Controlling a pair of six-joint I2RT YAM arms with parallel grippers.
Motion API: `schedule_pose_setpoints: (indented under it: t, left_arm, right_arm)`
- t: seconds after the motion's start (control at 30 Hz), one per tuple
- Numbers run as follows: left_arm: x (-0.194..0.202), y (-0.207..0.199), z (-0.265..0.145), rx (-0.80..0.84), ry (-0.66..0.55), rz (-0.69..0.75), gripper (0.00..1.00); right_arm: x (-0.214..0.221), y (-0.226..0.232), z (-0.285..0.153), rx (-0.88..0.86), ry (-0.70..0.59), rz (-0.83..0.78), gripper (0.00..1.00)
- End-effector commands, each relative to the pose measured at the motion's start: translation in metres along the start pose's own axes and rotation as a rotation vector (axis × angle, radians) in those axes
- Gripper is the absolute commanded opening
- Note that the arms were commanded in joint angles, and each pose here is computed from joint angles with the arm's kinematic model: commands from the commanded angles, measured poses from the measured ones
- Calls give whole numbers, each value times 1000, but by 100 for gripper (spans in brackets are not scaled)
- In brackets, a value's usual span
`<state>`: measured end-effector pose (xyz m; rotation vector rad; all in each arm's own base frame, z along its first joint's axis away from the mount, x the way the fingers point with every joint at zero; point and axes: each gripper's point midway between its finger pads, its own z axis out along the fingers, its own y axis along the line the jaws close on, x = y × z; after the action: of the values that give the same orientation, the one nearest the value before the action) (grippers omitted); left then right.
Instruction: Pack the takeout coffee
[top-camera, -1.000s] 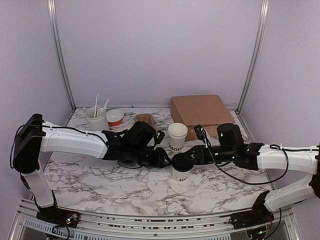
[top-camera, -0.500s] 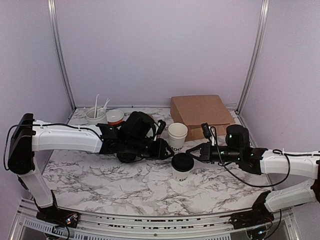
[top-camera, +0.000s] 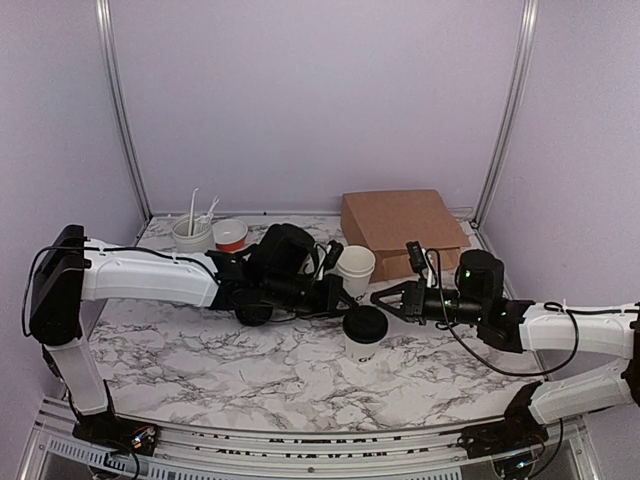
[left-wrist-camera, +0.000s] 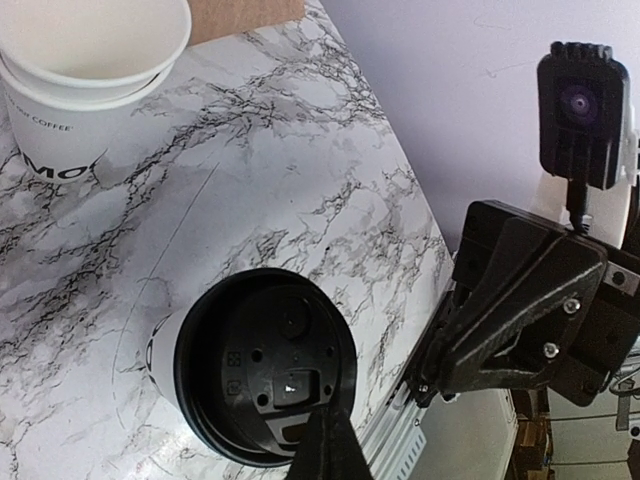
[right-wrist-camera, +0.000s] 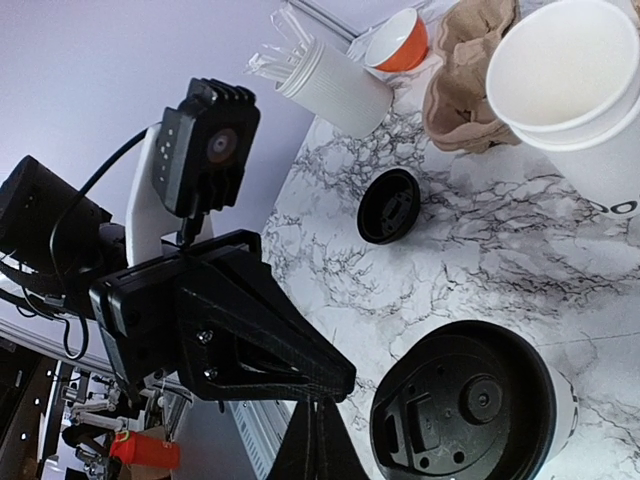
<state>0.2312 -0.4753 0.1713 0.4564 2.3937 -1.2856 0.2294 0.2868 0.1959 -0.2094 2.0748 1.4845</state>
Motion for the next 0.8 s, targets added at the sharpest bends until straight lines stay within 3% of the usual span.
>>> schedule_pose_setpoints:
  t: [0.0, 0.47, 0.77]
  left_arm:
    - [0, 8, 9, 10, 7, -24, 0]
    - [13, 42, 29, -85, 53, -46, 0]
    - [11, 38, 26, -78, 50, -34, 0]
  right_arm:
    - [-14, 14, -4, -47, -42, -16, 0]
    - [29, -56, 3, 34, 20, 139, 0]
    - [-3, -26, 4, 26, -10, 68, 0]
